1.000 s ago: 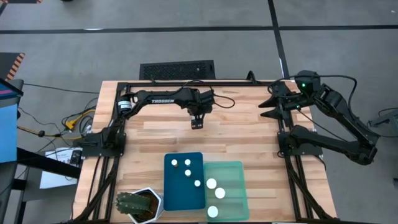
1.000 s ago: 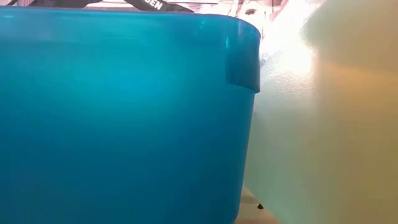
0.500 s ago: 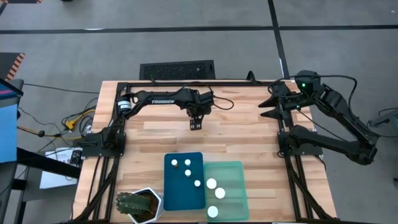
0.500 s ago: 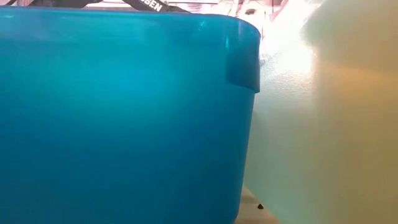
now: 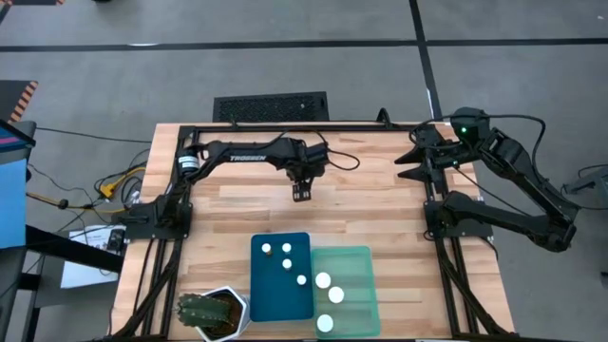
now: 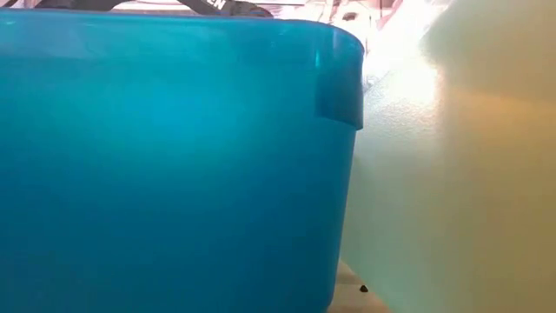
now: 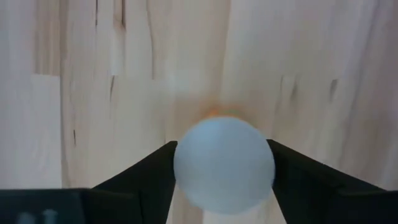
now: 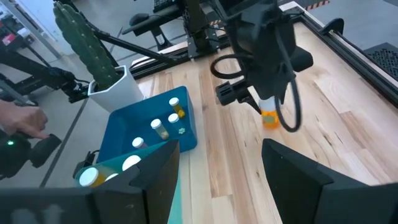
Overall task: Pick and place medicine bottles into bin by pill shape (circle, oval)
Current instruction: Put the large orange pill bottle into the green bin
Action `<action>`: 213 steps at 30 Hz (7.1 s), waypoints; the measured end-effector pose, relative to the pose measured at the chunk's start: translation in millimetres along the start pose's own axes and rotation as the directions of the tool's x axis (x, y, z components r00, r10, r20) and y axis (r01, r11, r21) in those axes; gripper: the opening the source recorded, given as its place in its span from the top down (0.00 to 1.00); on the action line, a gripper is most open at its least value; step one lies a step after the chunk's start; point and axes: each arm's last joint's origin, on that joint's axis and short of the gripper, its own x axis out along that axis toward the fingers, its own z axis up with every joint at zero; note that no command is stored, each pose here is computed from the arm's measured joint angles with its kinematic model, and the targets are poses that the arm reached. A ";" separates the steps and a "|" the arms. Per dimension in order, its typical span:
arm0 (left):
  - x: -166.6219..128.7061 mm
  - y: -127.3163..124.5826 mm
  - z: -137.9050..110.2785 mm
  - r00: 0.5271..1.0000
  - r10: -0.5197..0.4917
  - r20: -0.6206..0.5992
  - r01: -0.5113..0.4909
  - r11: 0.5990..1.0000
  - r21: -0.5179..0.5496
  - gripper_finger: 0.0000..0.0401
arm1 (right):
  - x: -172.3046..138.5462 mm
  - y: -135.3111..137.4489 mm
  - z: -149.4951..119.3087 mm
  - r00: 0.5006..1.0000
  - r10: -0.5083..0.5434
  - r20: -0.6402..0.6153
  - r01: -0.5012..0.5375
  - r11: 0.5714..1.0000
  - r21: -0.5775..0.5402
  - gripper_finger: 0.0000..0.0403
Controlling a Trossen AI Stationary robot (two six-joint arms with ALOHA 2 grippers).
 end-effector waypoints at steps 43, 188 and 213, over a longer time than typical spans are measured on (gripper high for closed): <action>-184.6 -24.0 -4.0 0.835 -0.042 0.548 0.191 0.957 -0.217 0.33 | 122.8 -53.5 -11.9 0.882 -0.358 -0.306 0.460 0.792 0.401 0.41; -232.4 -88.3 -9.3 0.545 -0.219 0.809 0.246 0.965 0.096 0.52 | 149.4 115.5 55.4 0.996 -0.083 -0.017 0.081 0.993 -0.082 0.51; -223.0 -96.8 -14.7 0.640 -0.160 0.752 0.209 0.977 0.031 0.50 | 82.3 106.5 31.6 0.956 -0.087 -0.280 0.091 0.996 0.001 0.22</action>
